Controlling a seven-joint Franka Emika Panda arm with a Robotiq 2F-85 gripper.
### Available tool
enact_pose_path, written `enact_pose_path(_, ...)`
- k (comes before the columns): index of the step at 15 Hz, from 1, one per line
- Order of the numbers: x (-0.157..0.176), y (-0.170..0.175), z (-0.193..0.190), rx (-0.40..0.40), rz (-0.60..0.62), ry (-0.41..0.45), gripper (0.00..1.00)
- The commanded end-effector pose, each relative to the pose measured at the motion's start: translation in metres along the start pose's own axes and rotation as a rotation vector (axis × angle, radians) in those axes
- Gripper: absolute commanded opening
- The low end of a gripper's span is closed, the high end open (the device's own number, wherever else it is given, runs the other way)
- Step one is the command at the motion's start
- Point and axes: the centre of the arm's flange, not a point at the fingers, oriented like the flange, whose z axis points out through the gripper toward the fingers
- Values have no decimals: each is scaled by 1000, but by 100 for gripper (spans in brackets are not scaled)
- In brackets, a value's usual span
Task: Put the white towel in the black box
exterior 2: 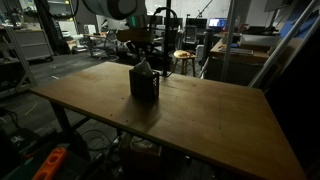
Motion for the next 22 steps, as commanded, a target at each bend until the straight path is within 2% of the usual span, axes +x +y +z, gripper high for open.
enact_pose_path(1,14,9,6,8,-11,42,37)
enact_pose_path(8,6,27,23,13,4,29,37)
enact_pose_path(11,3,31,24,15,7,26,5)
enact_pose_path(13,0,32,23,14,9,24,0)
enact_pose_path(17,-8,38,15,13,34,24,6)
enact_pose_path(22,-21,44,5,12,84,13,4)
